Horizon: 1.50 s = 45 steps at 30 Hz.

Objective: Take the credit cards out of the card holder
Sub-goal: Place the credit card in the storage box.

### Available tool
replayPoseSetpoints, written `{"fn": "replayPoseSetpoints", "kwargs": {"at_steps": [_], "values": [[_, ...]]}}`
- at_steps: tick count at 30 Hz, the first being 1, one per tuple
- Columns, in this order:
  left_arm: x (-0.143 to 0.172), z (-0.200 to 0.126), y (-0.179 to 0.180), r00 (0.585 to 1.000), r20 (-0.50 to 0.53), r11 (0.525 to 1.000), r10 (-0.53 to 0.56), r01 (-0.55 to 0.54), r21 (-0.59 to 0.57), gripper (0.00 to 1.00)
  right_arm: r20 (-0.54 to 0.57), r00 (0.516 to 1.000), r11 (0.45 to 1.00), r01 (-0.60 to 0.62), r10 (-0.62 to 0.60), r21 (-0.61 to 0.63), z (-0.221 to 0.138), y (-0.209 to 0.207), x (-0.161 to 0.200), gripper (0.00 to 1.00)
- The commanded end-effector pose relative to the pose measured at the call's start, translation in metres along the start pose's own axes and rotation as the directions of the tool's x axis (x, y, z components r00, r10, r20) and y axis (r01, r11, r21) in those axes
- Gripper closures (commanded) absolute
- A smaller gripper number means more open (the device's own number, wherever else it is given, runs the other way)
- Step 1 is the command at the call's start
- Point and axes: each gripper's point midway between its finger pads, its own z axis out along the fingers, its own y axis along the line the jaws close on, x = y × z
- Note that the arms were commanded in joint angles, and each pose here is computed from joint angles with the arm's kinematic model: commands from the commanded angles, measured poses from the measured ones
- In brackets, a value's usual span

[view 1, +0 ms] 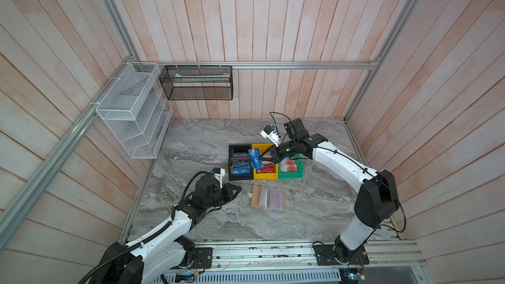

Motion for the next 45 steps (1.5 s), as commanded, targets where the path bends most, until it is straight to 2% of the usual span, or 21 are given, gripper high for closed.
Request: {"fn": "replayPoseSetpoints", "kwargs": {"at_steps": [1, 7, 11, 18, 28, 32, 39, 45], "values": [[0.002, -0.002, 0.01, 1.0, -0.003, 0.999, 0.017, -0.017, -0.029, 0.83, -0.124, 0.992, 0.996, 0.047, -0.038, 0.07, 0.017, -0.01, 0.009, 1.0], [-0.002, -0.005, 0.012, 1.0, -0.003, 0.999, 0.015, -0.015, -0.031, 0.83, -0.237, 0.967, 0.98, 0.134, -0.098, 0.145, 0.043, -0.024, -0.002, 1.0], [-0.004, -0.006, 0.015, 1.0, 0.0, 0.999, 0.01, -0.01, -0.033, 0.83, -0.267, 0.953, 0.967, 0.193, -0.145, 0.166, 0.054, -0.027, -0.012, 1.0], [-0.008, -0.009, 0.019, 1.0, 0.006, 0.999, 0.004, -0.004, -0.04, 0.83, -0.328, 0.91, 0.914, 0.338, -0.255, 0.226, 0.061, -0.034, -0.031, 1.0], [-0.013, -0.01, 0.023, 1.0, 0.017, 0.999, -0.006, 0.006, -0.044, 0.83, -0.375, 0.773, 0.817, 0.573, -0.512, 0.067, 0.063, -0.023, -0.025, 1.0], [-0.015, -0.01, 0.023, 1.0, 0.021, 0.999, -0.007, 0.008, -0.043, 0.83, -0.423, 0.726, 0.786, 0.616, -0.542, 0.05, 0.067, -0.029, -0.014, 1.0], [-0.014, -0.011, 0.026, 1.0, 0.017, 0.999, -0.007, 0.008, -0.045, 0.83, -0.527, 0.657, 0.77, 0.638, -0.538, 0.009, 0.088, -0.04, 0.019, 1.0], [-0.012, -0.014, 0.031, 1.0, 0.016, 0.998, -0.011, 0.012, -0.061, 0.83, -0.566, 0.634, 0.769, 0.639, -0.527, 0.001, 0.101, -0.046, 0.032, 1.0]]}}
